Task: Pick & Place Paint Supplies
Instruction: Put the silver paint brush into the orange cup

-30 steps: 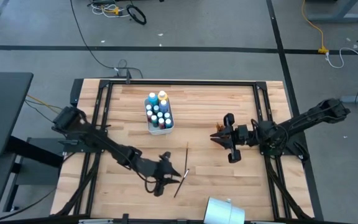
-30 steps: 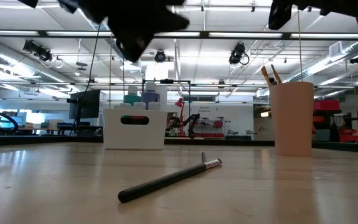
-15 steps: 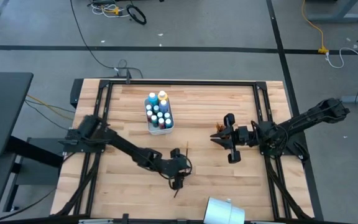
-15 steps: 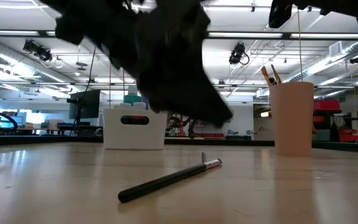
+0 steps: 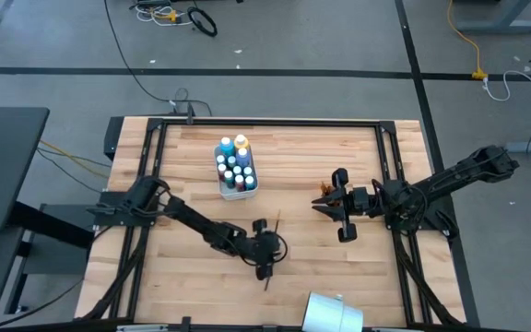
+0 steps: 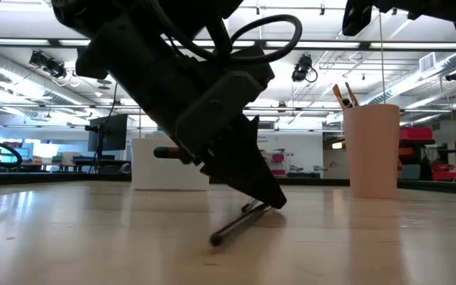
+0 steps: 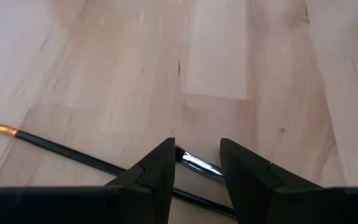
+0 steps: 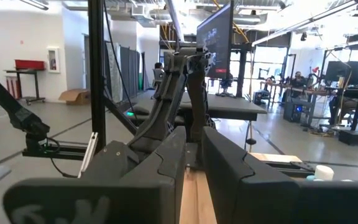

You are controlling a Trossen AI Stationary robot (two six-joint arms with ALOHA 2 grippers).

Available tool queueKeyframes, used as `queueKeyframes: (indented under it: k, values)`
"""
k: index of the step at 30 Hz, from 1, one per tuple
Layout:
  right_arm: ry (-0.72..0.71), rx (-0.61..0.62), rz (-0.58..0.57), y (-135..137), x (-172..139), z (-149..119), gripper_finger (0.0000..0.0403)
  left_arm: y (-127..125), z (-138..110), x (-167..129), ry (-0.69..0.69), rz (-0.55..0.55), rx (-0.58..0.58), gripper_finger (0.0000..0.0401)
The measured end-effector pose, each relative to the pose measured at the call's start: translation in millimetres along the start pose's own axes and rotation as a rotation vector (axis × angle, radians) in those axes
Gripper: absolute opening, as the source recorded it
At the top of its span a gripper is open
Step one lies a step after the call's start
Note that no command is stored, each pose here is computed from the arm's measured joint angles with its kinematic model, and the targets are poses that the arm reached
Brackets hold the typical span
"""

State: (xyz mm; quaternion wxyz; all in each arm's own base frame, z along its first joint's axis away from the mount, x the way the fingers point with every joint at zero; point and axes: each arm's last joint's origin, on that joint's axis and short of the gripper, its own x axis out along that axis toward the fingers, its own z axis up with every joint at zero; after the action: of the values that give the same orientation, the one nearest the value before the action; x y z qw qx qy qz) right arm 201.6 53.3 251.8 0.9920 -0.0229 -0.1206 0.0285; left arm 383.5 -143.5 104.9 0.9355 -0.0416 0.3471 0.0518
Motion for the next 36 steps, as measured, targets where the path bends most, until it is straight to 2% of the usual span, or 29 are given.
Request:
queueKeyframes:
  k: [11,16,19,23,28,36]
  values:
    - [0.001,0.000,0.001,0.0,0.0,-0.1,0.0059,-2.8,2.1,-3.4,-0.008,-0.020,0.029,0.0137]
    - [0.004,-0.005,0.001,0.1,0.1,-0.3,0.0059,-13.2,22.7,-11.3,-0.078,-0.048,0.051,0.0137]
    - [0.006,-0.006,0.002,0.1,0.0,-0.5,0.0059,-14.9,26.3,-12.3,-0.060,-0.037,0.063,0.0137]
    - [0.011,-0.007,0.002,0.1,0.0,-1.0,0.0059,-8.5,20.8,-10.7,-0.001,0.006,-0.021,0.0137]
    - [0.012,-0.008,0.004,0.2,0.0,-1.1,0.0059,0.3,10.9,-7.2,0.082,0.075,-0.053,0.0137]
    - [0.012,-0.008,0.005,0.2,0.0,-1.1,0.0059,6.3,13.1,-5.1,0.085,0.085,-0.084,0.0137]
